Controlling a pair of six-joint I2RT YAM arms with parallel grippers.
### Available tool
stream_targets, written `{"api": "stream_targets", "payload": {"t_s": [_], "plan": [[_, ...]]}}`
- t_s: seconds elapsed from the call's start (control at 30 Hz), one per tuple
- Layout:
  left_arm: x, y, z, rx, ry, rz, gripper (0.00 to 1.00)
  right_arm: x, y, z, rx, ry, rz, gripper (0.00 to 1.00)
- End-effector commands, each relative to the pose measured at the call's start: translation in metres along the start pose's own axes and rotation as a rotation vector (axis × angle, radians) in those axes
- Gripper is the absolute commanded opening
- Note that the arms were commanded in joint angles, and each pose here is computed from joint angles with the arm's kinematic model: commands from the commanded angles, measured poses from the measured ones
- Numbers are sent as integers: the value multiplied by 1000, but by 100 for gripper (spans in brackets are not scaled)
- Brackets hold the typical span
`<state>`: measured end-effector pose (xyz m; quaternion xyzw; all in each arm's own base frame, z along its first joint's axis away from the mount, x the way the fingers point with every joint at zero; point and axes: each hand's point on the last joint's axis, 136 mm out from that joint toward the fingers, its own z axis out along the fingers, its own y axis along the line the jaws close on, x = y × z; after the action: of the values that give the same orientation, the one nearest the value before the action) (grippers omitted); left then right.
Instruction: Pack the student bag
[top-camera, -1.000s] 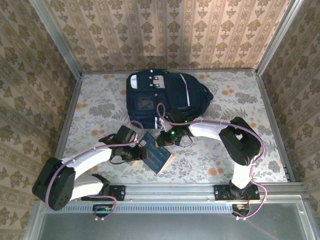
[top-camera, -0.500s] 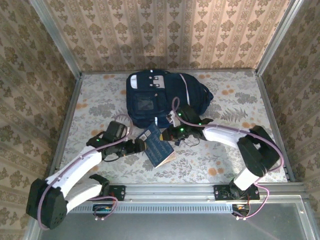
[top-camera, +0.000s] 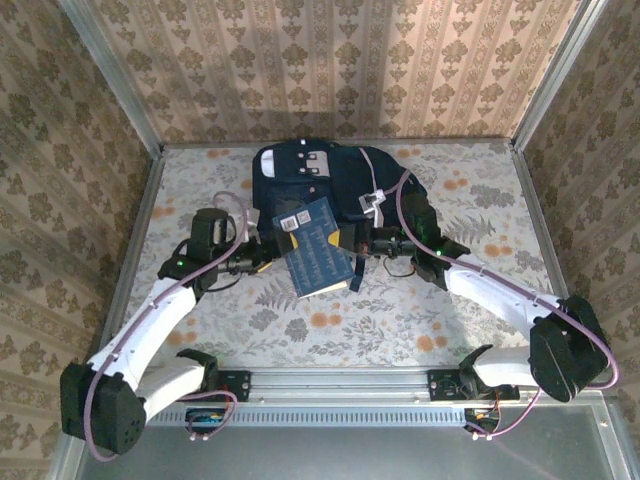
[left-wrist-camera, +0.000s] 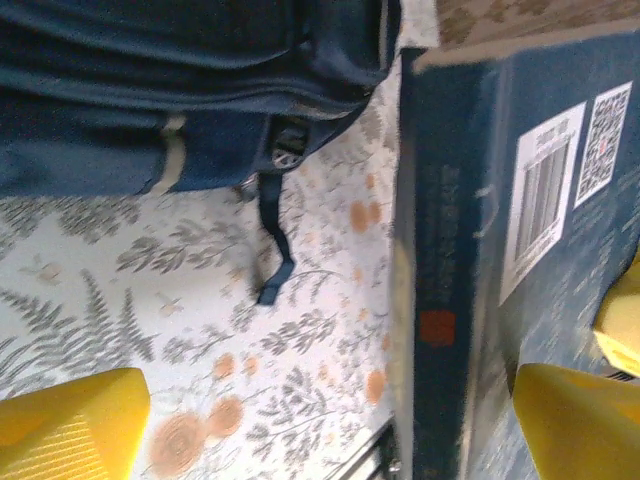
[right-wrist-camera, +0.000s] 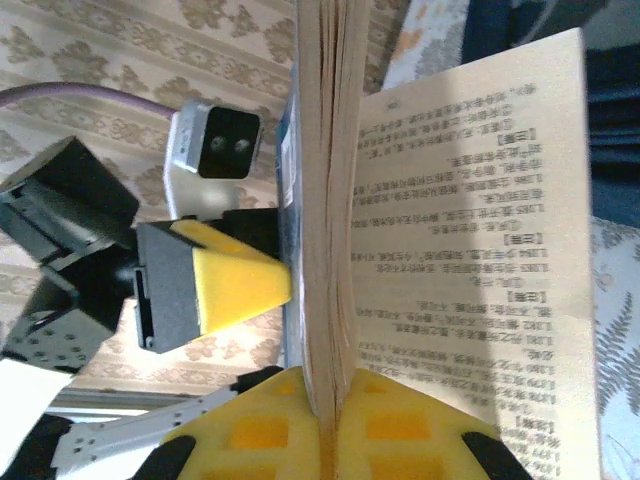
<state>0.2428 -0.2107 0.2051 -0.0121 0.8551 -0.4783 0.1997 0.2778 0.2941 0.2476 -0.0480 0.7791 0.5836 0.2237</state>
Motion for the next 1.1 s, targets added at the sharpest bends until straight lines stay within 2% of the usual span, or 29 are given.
{"api": "stream_targets", "payload": {"t_s": [0.0, 0.1, 0.23, 0.37, 0.67, 0.7, 0.77, 0.8, 0.93, 1.0, 1.07], "plan": [[-27, -44, -4, 151, -42, 39, 94, -4, 26, -7, -108, -16, 6, 0], [-38, -57, -1, 209, -59, 28, 87, -6, 29, -12, -115, -33, 1, 0], [-46, -71, 0, 278, -82, 38, 63, -11, 27, -18, -105, -56, 8, 0], [-44, -86, 6, 338, -66, 56, 45, -13, 25, -21, -99, -70, 14, 0], [-42, -98, 9, 386, -65, 86, 19, -19, 14, -25, -79, -95, 32, 3], [-41, -99, 9, 391, -62, 87, 14, -21, 12, -26, -72, -103, 34, 8], [-43, -103, 8, 399, -63, 93, 2, -23, 5, -29, -31, -119, 33, 27], [-44, -103, 7, 397, -65, 94, 0, -25, 1, -32, 5, -133, 28, 39], [-49, -112, -1, 414, -83, 99, 0, -26, -11, -45, 127, -172, -25, 73], [-51, -116, -4, 425, -90, 102, 0, -25, -15, -47, 148, -166, -39, 85], [-52, -122, -7, 445, -95, 108, 0, -23, -17, -46, 142, -153, -32, 91]]}}
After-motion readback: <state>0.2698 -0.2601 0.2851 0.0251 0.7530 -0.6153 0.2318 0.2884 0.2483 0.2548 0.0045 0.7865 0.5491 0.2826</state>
